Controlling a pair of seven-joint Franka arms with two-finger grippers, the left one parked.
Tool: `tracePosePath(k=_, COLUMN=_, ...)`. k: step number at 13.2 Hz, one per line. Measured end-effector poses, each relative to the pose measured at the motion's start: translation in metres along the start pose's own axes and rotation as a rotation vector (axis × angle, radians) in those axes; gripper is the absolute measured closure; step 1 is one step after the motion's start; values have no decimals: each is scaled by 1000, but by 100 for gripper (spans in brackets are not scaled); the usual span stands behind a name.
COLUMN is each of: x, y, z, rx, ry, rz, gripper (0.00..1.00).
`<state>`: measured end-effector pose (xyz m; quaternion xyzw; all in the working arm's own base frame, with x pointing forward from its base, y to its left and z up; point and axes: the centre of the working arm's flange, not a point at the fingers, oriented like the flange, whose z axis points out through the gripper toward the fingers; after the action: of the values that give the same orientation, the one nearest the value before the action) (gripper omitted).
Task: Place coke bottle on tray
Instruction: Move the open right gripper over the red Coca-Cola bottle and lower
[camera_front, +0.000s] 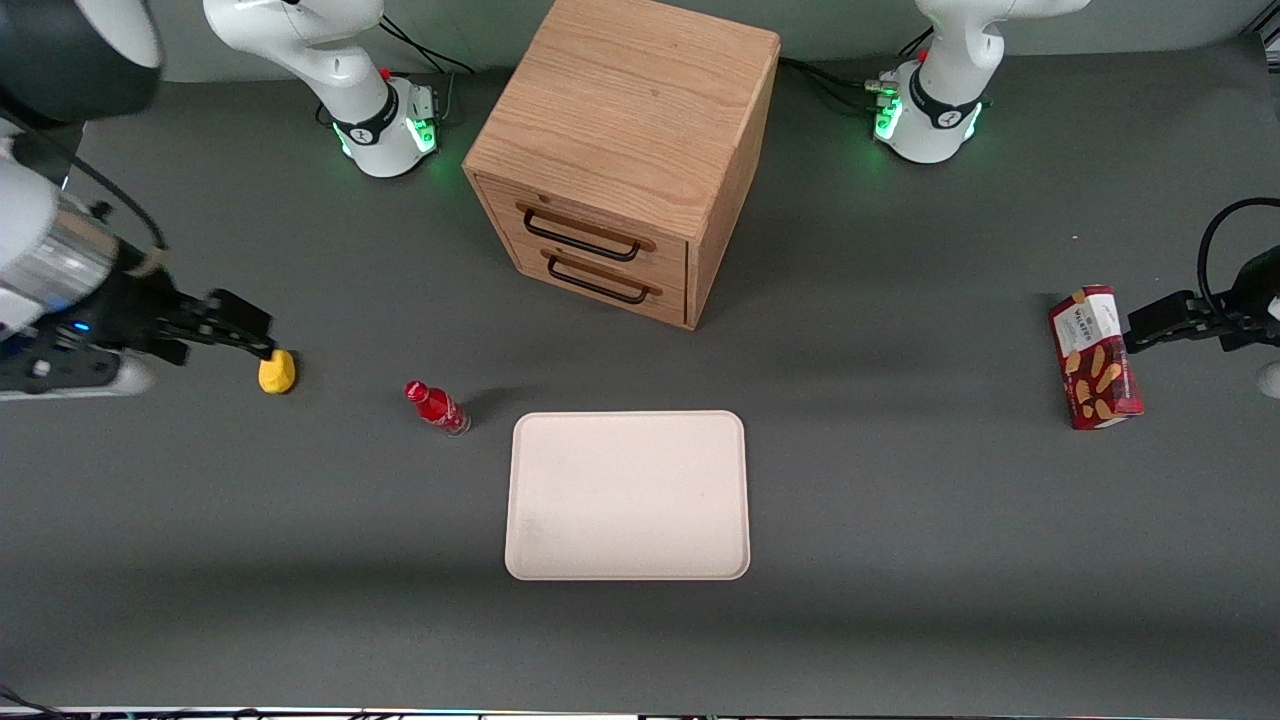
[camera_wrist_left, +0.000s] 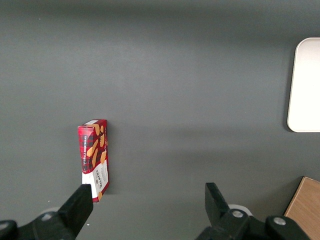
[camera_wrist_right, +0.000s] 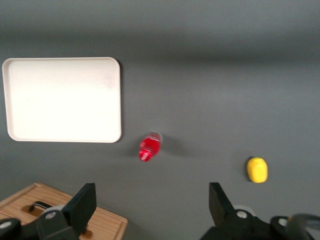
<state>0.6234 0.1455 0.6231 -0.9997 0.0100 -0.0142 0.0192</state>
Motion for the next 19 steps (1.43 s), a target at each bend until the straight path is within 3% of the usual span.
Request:
tracePosePath(k=6, x=0, y=-60, z=12, rx=1, ry=-7, rz=0, gripper=0)
tracePosePath(k=12, x=-14, y=-51, z=27, rx=-23, ry=-74, rz=8, gripper=0)
tracePosePath(k=19, x=-26, y=-43, z=107, rx=-10, ry=-34, rz=17, gripper=0)
